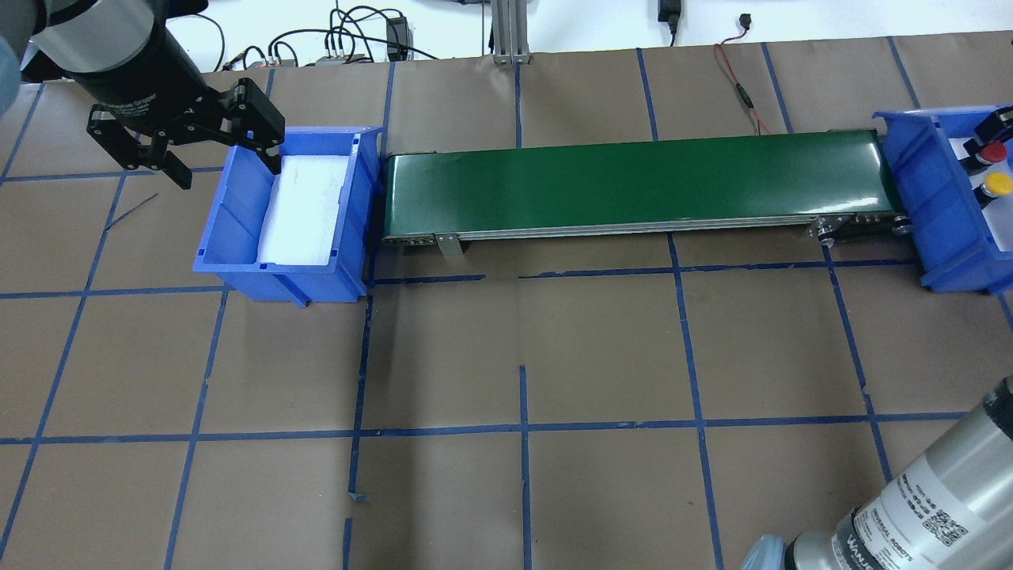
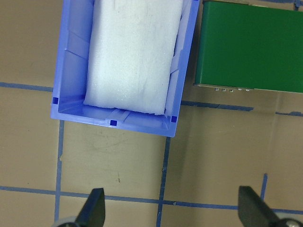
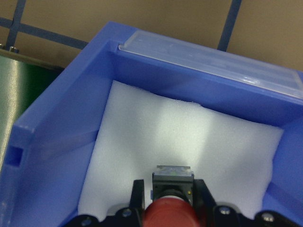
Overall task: Transport two buttons from left to right
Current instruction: 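Lower the red button into the far blue bin beside the yellow one, then open the right gripper to release the red button in the bin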
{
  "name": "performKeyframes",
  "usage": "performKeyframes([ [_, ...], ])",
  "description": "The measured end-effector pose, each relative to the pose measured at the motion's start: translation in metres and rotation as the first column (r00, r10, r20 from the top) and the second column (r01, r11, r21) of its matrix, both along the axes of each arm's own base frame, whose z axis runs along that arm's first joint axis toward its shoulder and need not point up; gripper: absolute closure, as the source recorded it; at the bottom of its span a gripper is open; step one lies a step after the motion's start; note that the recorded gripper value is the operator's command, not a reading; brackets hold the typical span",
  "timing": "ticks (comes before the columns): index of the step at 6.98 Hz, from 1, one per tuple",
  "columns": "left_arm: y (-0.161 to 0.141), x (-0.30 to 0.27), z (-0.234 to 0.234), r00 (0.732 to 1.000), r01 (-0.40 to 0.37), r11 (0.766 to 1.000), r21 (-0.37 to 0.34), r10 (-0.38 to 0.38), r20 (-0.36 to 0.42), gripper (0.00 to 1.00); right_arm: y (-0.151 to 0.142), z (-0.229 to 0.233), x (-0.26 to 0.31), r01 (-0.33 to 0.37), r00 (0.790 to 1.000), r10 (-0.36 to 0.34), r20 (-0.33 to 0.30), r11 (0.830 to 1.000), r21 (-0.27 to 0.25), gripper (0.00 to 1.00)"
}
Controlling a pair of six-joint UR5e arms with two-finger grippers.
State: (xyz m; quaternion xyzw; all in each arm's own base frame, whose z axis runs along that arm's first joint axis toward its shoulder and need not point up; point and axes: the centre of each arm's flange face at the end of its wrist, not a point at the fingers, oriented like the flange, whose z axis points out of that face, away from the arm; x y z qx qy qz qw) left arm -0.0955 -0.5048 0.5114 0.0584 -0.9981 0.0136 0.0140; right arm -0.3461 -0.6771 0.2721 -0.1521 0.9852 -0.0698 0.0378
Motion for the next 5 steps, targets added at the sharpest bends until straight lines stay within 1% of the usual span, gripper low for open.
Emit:
performKeyframes([
  [1, 0.0, 0.0, 0.0, 1.0, 0.0, 1.0, 0.0, 0.0, 0.0, 0.0, 0.0, -0.0005, 0.0, 0.0, 1.0, 0.0, 0.001, 1.0, 0.001, 0.18],
  [2, 0.0, -0.0001, 0.0, 1.0, 0.0, 1.0, 0.0, 0.0, -0.001, 0.0, -0.0006, -0.0001, 0.0001, -0.001, 1.0, 0.001, 0.001, 1.0, -0.006, 0.0],
  [5, 0.0, -0.0001, 0.0, 1.0, 0.0, 1.0, 0.0, 0.0, -0.001, 0.0, -0.0036, 0.0067, 0.0025, -0.007, 1.0, 0.007, 0.002, 0.999, -0.039, 0.0],
])
